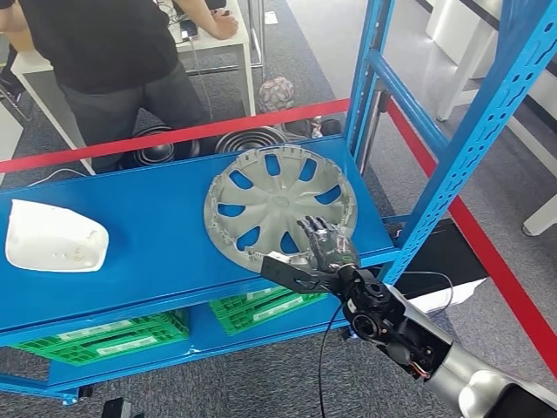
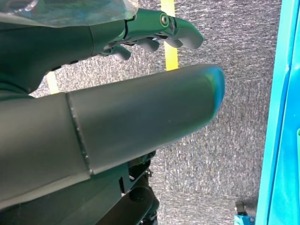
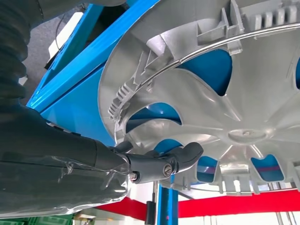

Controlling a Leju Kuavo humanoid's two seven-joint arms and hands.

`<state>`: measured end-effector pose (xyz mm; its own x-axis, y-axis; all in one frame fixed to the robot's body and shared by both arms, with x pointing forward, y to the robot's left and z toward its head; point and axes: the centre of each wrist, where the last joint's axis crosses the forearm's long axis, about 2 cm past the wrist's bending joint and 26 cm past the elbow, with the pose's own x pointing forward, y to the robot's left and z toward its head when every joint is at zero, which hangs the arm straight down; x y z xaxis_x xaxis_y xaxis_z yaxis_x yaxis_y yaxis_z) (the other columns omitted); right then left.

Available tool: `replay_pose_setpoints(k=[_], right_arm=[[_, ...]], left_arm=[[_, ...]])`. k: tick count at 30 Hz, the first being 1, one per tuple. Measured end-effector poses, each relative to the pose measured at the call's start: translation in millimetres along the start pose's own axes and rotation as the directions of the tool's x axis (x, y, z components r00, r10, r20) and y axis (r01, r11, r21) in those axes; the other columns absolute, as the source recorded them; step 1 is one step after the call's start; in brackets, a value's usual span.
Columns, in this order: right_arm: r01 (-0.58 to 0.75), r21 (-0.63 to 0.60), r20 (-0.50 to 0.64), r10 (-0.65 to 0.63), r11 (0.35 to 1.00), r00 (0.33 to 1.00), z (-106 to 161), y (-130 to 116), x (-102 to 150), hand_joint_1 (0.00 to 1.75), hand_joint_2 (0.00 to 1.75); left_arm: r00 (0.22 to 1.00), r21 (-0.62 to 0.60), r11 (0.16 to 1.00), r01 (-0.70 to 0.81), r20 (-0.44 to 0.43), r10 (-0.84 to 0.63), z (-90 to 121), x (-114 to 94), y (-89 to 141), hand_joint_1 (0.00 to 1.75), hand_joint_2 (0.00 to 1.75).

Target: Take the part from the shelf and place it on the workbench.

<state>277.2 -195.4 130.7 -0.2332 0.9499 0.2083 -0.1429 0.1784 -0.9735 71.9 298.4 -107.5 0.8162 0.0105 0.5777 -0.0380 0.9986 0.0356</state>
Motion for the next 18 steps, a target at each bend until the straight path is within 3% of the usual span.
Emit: replay_pose_setpoints(k=[18], right_arm=[[0.025, 0.082, 0.02, -0.027, 0.996, 0.999, -6.8, 12.6, 0.2, 0.0, 1.75]], left_arm=[[0.998, 0.008, 0.998, 0.058, 0.027, -0.058, -9.2, 19.7, 24.4, 0.0, 0.0]])
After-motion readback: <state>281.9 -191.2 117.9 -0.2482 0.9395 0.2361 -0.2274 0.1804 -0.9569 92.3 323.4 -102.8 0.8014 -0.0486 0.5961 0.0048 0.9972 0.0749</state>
